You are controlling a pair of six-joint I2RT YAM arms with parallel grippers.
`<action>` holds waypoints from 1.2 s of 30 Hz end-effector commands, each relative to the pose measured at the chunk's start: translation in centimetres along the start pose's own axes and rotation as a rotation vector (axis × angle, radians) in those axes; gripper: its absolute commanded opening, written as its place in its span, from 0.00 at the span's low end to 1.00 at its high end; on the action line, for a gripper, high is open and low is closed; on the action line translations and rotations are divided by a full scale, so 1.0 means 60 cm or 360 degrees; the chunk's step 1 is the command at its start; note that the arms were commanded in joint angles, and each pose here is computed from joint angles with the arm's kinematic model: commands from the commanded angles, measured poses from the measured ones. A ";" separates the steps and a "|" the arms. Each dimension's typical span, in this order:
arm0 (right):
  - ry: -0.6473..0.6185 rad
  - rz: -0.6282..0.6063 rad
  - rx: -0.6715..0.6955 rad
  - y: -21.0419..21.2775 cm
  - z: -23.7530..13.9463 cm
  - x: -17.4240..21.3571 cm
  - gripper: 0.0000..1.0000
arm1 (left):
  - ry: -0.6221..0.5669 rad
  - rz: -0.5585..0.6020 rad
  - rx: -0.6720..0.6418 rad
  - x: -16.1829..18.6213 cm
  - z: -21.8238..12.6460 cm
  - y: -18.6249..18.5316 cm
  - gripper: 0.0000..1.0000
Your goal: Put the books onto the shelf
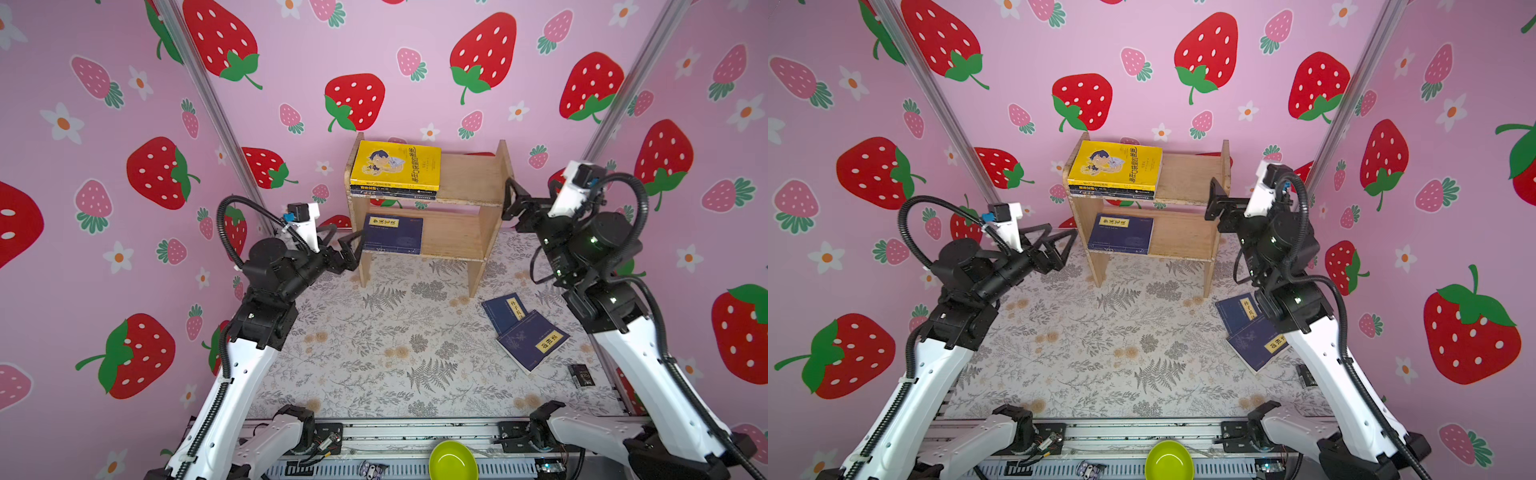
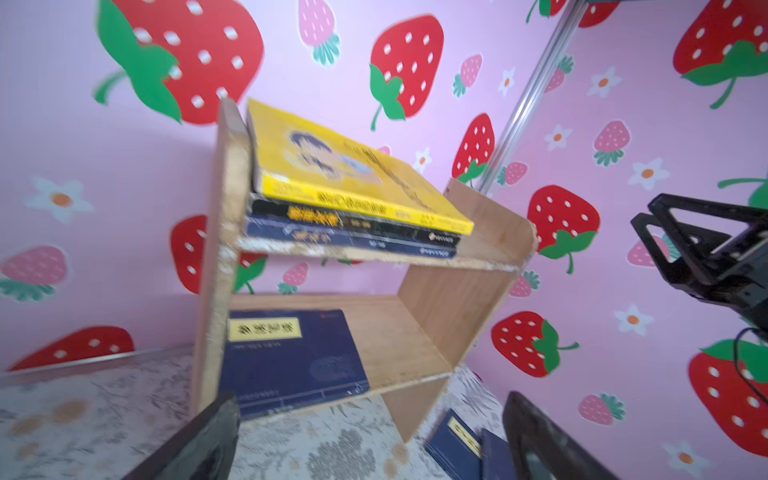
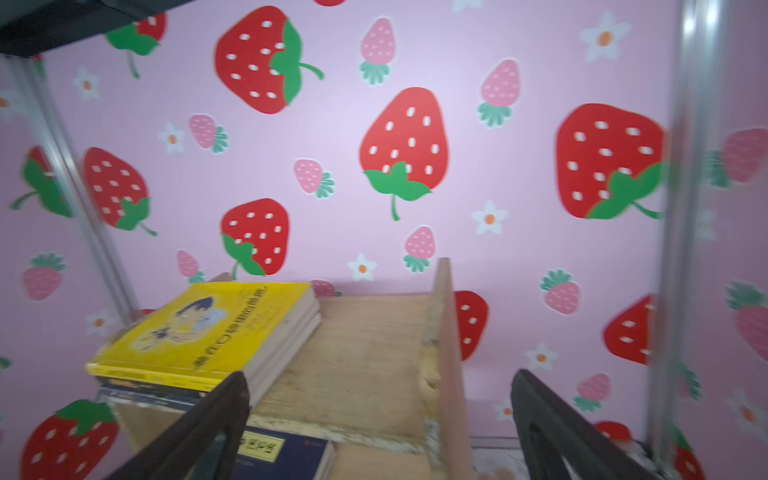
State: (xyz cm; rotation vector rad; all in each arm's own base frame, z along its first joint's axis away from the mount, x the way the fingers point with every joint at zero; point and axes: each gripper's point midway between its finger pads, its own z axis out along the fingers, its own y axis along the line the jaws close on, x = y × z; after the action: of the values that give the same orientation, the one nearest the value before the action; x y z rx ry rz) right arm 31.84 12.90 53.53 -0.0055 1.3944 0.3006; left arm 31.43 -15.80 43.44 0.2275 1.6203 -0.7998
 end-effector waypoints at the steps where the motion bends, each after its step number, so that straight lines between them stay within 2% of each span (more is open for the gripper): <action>1: 0.0320 -0.0220 0.0542 -0.118 -0.025 0.126 1.00 | 0.0276 -0.0233 0.0067 0.117 0.044 -0.028 0.99; 3: 0.0455 -0.0199 0.0688 -0.167 -0.054 0.183 1.00 | 0.0454 -0.0267 0.0073 0.195 0.066 -0.048 0.99; 8: 0.0835 -0.0037 0.0903 -0.265 -0.110 0.349 1.00 | 0.0713 -0.0374 0.0198 0.356 0.113 -0.103 0.99; 12: 0.1055 0.0160 0.0989 -0.328 -0.145 0.473 1.00 | 0.0965 -0.0257 0.0281 0.465 0.145 -0.152 0.99; 16: 0.1207 0.0418 0.1114 -0.395 -0.178 0.565 1.00 | 0.1176 -0.0201 0.0363 0.550 0.184 -0.199 0.99; 20: 0.1218 0.0528 0.1286 -0.444 -0.216 0.617 1.00 | 0.1215 -0.0193 0.0434 0.601 0.231 -0.239 0.99; 25: 0.1251 0.0738 0.1261 -0.475 -0.232 0.668 1.00 | 0.1251 -0.0131 0.0497 0.639 0.279 -0.279 0.99; 32: 0.1361 0.0733 0.1291 -0.494 -0.235 0.714 1.00 | 0.1332 -0.0129 0.0588 0.689 0.343 -0.322 0.99; 36: 0.1437 0.0786 0.1211 -0.484 -0.234 0.753 0.97 | 0.1356 -0.0159 0.0567 0.709 0.364 -0.329 0.98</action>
State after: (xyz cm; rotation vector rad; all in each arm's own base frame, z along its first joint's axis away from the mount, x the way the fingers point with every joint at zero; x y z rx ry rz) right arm 30.44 -9.08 3.15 0.9683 2.3243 0.0796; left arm 28.24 -54.92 10.55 0.8159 2.2650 -1.1386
